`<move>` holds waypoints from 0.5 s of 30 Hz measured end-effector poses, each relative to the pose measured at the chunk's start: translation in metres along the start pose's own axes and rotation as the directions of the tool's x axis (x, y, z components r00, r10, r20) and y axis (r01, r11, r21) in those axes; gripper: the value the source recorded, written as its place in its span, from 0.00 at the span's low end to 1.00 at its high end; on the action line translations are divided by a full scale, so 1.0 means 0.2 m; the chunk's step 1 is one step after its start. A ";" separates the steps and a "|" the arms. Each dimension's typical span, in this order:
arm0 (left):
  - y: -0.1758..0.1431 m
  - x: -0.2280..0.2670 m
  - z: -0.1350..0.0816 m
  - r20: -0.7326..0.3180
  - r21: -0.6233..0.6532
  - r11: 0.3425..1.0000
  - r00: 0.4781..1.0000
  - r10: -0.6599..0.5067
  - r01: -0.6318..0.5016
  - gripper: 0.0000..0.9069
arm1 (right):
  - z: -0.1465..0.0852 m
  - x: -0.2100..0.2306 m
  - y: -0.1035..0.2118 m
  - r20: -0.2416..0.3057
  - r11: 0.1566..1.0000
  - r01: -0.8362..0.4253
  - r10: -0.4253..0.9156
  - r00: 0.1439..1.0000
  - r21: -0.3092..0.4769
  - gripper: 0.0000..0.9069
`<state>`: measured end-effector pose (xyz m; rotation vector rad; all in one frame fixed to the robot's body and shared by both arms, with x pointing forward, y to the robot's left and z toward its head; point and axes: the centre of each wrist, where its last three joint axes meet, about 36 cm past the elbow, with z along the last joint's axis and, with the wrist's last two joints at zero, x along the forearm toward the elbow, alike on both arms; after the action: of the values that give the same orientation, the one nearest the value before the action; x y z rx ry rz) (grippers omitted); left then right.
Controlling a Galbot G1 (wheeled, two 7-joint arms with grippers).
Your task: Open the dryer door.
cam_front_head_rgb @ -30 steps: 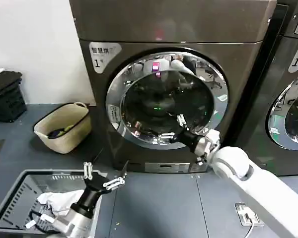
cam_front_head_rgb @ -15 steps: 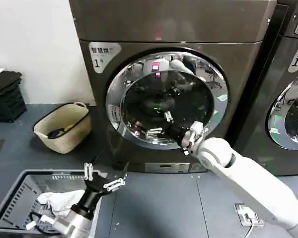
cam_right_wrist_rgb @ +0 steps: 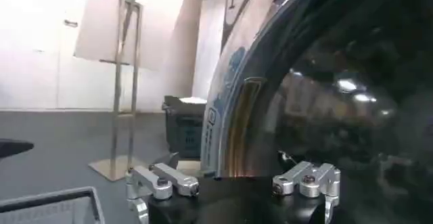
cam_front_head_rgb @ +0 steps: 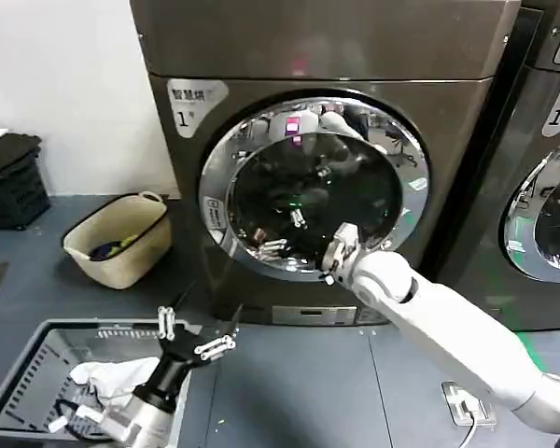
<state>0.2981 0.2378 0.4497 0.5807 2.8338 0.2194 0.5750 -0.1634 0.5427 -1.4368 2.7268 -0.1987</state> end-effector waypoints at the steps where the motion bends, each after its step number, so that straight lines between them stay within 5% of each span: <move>1: 0.00 0.00 0.00 0.000 0.001 1.000 1.000 0.001 -0.001 1.00 | 0.00 -0.01 0.00 0.000 1.000 0.002 -0.002 1.000 -0.003 1.00; 15: 0.00 0.01 -0.01 0.001 -0.003 1.000 1.000 0.000 0.000 1.00 | -0.03 -0.18 0.02 0.003 0.999 0.047 -0.047 0.999 -0.005 1.00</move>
<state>0.2967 0.2384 0.4506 0.5804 2.8317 0.2240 0.5915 -0.1320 0.5468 -1.5019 2.6946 -0.1920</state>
